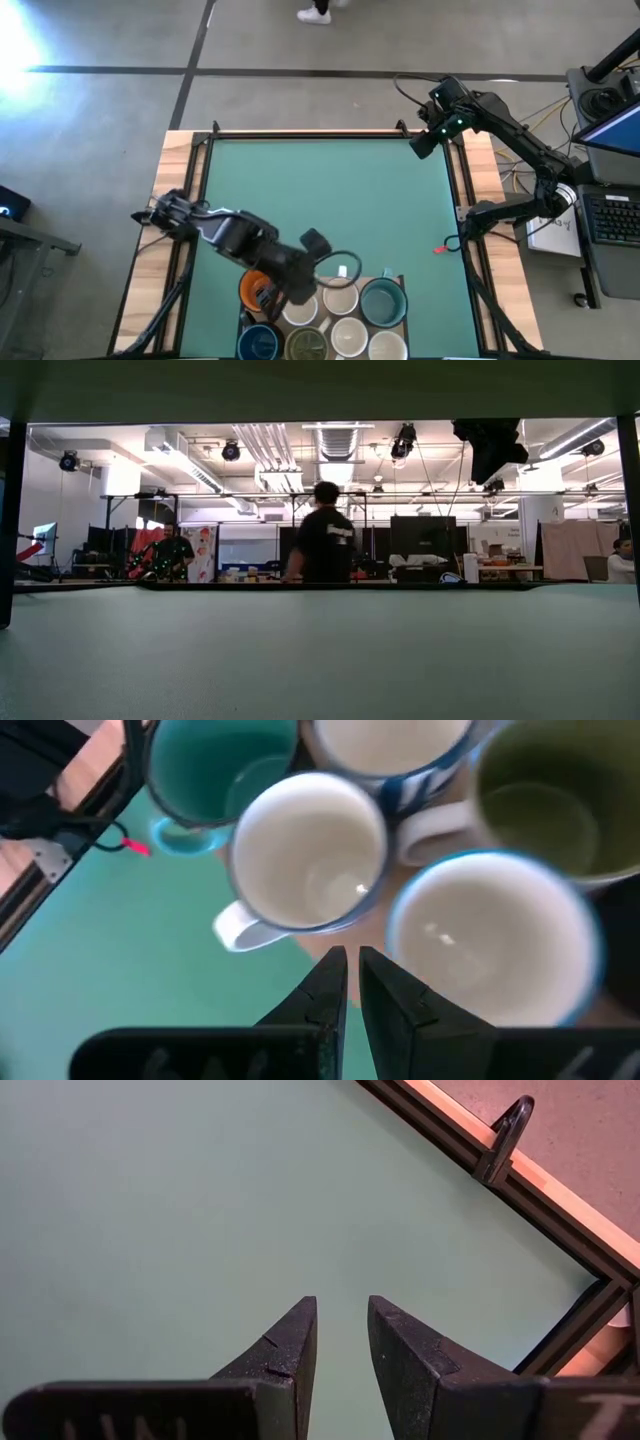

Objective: Place coffee mugs
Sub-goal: Return to Home Position

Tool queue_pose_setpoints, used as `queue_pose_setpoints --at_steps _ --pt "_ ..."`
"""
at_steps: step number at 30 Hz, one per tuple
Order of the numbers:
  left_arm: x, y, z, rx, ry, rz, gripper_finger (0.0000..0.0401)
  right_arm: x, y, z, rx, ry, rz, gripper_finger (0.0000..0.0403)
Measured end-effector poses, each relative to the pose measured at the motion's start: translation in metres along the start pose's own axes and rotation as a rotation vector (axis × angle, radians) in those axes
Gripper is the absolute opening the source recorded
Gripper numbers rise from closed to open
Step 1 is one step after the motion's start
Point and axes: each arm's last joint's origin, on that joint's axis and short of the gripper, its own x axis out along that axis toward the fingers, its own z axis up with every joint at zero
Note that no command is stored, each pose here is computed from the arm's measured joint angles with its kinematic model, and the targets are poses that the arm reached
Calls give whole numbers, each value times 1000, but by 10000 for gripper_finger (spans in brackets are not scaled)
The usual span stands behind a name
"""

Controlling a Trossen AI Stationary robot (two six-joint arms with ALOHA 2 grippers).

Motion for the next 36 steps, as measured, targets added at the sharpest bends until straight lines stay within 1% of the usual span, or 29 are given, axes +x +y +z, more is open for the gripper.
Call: queue_pose_setpoints --at_steps 4,8,13,15,20,23,26,28,32,36 --pt "-6 -18 5 -4 -9 -33 13 0 0 0 0 1 0 82" --pt "-7 -38 12 29 -17 -64 13 0 0 0 0 0 0 82" --pt "-10 -57 23 77 -73 -82 13 0 0 0 0 0 0 82" --pt "-10 -62 27 63 -104 -86 13 0 0 0 0 0 0 82" --pt "-4 -68 36 4 -157 -140 10 0 0 0 0 0 0 82" --pt "-1 -70 39 -7 -175 -145 3 0 0 0 1 0 0 82" --pt "1 -70 43 -50 -206 -144 1 0 0 0 0 0 0 82" --pt "3 -69 45 -74 -219 -124 1 0 0 0 0 0 0 82" --pt "2 -65 47 -135 -219 -26 4 0 0 0 0 0 0 82" --pt "-5 -64 45 -138 -222 -6 6 0 0 0 0 0 0 82"
